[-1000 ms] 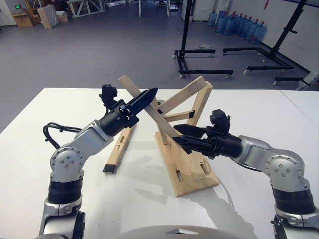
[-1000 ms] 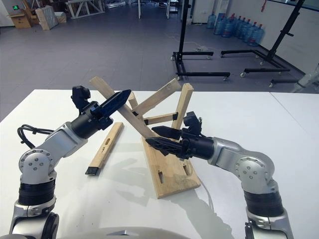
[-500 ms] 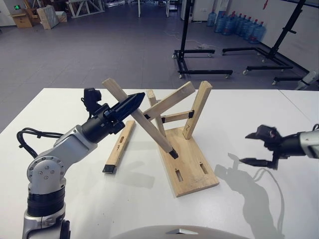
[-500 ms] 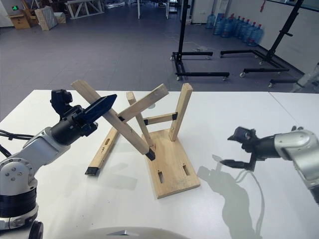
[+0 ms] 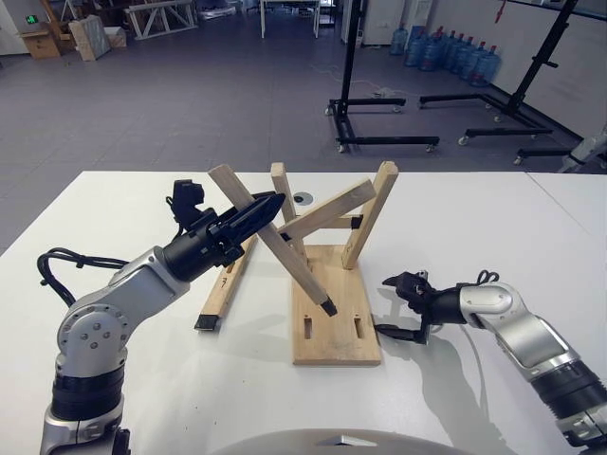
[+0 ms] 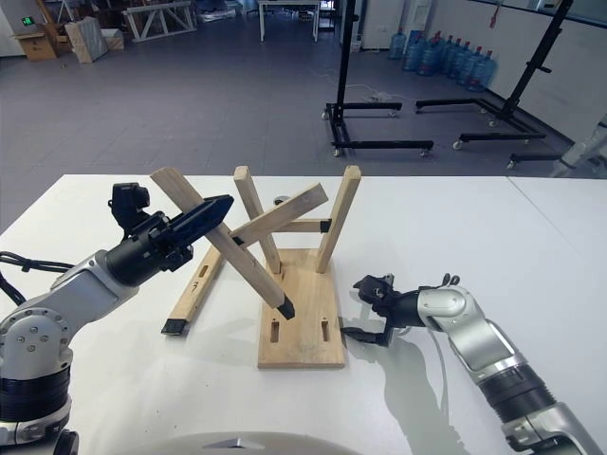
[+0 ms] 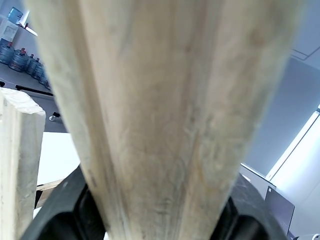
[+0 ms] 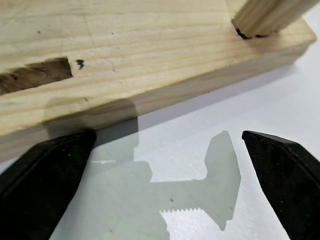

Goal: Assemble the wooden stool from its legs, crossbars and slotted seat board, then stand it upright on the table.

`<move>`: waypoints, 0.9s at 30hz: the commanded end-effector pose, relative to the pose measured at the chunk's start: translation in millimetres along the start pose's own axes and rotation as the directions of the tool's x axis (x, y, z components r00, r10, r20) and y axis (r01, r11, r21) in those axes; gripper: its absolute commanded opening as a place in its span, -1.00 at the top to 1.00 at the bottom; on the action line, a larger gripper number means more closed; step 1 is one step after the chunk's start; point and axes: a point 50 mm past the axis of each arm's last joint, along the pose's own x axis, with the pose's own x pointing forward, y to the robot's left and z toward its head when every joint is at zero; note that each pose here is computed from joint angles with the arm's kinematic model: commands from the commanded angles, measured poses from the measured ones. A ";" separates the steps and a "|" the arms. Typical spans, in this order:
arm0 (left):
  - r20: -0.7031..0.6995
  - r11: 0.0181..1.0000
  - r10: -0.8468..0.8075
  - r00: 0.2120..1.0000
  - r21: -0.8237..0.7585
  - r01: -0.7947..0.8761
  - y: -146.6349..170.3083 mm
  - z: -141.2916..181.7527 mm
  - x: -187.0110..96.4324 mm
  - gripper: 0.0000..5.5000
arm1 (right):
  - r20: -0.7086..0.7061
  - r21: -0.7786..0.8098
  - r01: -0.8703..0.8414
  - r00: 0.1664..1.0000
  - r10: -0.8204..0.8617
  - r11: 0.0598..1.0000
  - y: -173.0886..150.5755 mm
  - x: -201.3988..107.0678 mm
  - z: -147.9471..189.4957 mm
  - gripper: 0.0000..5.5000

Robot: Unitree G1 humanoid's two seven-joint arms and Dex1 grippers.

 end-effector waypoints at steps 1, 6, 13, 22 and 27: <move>-0.069 0.994 -0.001 0.998 0.105 0.008 2.6 11.0 -5.1 0.22 | -0.131 0.095 -0.011 0.991 0.023 0.995 8.6 -3.0 -29.4 -0.96; -0.321 0.943 -0.083 0.943 0.282 0.179 4.7 10.0 1.6 0.22 | -0.140 0.127 0.099 0.987 -0.081 0.987 -16.5 -29.5 -33.1 -0.96; -0.421 0.902 -0.163 0.892 0.303 0.308 15.7 -16.1 15.7 0.22 | -0.064 0.176 0.109 0.993 -0.099 0.978 -14.0 -17.0 -26.1 -0.96; -0.341 0.919 -0.158 0.927 0.293 0.264 22.1 -18.2 20.0 0.22 | -0.041 0.199 0.108 0.994 -0.102 0.974 -6.8 -9.2 -25.4 -0.96; -0.340 0.927 -0.179 0.923 0.258 0.274 19.8 -34.6 23.6 0.22 | -0.037 0.196 0.107 0.994 -0.102 0.975 -8.2 -8.3 -23.7 -0.96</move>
